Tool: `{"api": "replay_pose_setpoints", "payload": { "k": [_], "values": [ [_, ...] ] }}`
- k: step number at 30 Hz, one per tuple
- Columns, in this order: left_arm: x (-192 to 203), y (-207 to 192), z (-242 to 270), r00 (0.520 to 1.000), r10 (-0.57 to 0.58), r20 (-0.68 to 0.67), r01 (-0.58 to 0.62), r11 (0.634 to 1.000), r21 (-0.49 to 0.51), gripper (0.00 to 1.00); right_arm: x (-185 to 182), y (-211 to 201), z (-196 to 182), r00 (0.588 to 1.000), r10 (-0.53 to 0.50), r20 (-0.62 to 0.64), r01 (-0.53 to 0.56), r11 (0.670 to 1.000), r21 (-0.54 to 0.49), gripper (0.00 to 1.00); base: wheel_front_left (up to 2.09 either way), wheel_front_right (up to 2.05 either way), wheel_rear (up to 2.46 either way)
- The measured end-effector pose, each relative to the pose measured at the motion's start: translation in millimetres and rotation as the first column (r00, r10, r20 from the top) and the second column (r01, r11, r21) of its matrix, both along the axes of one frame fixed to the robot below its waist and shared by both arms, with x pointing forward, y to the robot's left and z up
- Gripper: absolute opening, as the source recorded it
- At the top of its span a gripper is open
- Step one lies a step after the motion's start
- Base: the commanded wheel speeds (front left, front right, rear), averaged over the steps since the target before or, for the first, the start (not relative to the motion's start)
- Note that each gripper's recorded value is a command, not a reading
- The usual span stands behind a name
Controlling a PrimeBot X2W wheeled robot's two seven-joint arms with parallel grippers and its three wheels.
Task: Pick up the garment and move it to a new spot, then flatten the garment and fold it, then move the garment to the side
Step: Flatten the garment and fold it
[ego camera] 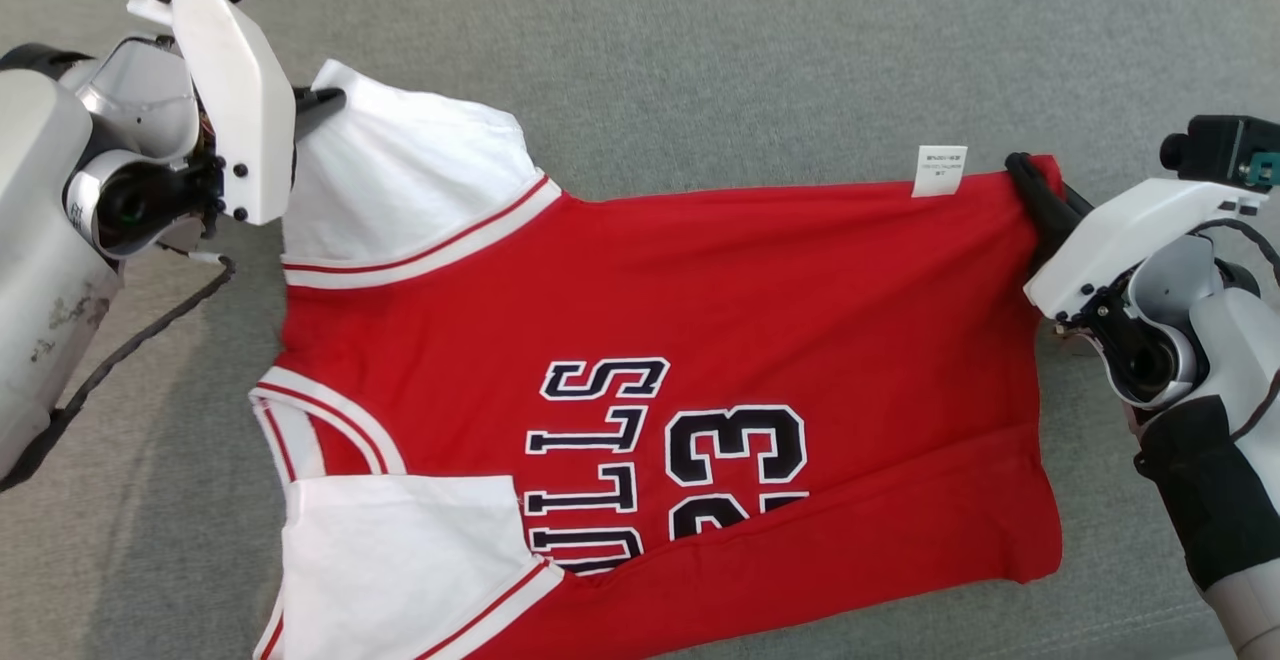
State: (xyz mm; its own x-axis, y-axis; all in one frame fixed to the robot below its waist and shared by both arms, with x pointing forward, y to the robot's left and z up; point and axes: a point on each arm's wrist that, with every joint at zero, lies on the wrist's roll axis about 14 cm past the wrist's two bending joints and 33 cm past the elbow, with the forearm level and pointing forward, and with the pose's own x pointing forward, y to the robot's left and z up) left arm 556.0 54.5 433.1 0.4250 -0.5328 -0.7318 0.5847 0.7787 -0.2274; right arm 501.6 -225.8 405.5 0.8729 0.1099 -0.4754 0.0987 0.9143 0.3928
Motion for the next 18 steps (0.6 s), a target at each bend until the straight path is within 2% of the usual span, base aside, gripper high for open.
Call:
{"api": "replay_pose_setpoints", "payload": {
  "k": [7,18],
  "values": [
    [-30.4,-2.4,21.0,0.999,-0.024,-0.029,0.023,0.999,-0.026,0.00,-7.9,8.2,21.3,0.998,0.023,0.052,-0.024,1.000,0.005,0.00,0.00,0.00,0.00],
    [-119.6,1.8,38.4,0.959,-0.152,-0.240,0.157,0.988,0.000,0.00,-43.3,13.8,39.3,0.992,0.120,0.034,-0.118,0.992,-0.040,0.00,0.00,0.00,0.00]
  ]
}}
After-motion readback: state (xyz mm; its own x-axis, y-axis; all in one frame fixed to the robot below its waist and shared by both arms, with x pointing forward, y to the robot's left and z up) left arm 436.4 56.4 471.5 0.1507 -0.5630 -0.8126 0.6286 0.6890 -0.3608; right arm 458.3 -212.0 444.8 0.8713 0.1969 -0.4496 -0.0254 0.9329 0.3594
